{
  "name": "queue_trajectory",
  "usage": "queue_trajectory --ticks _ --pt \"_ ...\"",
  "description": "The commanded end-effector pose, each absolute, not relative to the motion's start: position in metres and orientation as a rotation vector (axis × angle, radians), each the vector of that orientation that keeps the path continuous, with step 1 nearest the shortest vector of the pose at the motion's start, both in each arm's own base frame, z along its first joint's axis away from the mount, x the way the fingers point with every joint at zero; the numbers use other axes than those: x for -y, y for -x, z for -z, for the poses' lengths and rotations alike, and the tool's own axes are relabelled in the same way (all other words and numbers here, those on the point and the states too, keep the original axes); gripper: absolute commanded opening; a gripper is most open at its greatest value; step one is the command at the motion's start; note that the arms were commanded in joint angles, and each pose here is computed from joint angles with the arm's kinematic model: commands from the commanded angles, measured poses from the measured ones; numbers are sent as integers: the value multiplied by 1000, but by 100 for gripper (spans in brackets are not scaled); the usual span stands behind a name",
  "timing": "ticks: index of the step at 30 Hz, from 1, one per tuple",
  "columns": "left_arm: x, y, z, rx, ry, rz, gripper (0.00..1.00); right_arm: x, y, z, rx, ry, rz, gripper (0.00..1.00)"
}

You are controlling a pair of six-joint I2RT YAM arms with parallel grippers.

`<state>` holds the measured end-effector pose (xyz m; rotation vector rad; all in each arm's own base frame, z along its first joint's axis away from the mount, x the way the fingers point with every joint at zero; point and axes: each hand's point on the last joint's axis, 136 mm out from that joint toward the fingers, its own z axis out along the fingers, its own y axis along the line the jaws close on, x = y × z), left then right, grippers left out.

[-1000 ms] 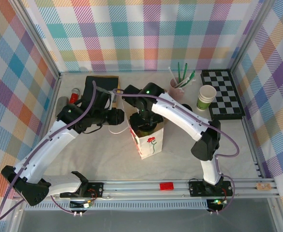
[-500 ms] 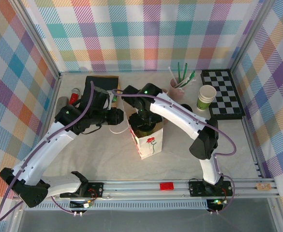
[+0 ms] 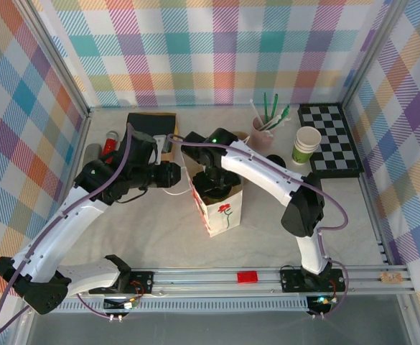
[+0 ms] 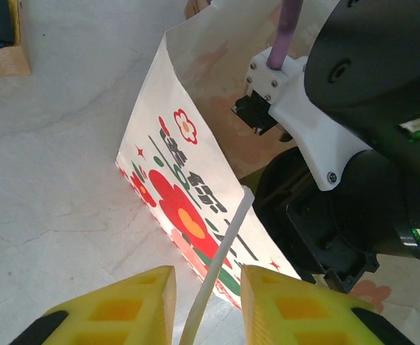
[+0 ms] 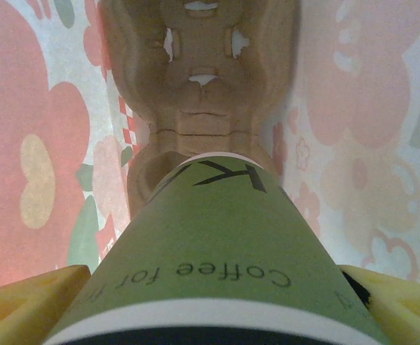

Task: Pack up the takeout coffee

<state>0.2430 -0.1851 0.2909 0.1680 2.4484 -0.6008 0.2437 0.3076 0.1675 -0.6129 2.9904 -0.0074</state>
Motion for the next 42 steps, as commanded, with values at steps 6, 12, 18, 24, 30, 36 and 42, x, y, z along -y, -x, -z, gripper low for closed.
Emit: queue_trajectory --ticks 6,12,18,24,30,36,42 --pt "181 -239 -296 -2434 -147 621 29 -304 -240 -172 -2985 594 -25 50" --pt "179 -240 -294 -2441 -141 603 29 -301 -240 -170 -2987 588 -11 50" --pt "176 -241 -296 -2434 -133 580 29 -298 -237 -171 -2994 573 -10 50" --pt "174 -242 -298 -2430 -134 563 29 -296 -234 -170 -2995 560 -23 49" --pt "172 -243 -299 -2429 -130 550 29 -296 -233 -166 -3004 557 -23 49" --pt "172 -245 -297 -2431 -126 537 30 -297 -228 -166 -3009 563 -29 49" --pt "171 -248 -304 -2412 -126 528 37 -296 -222 -171 -3000 569 -22 49"
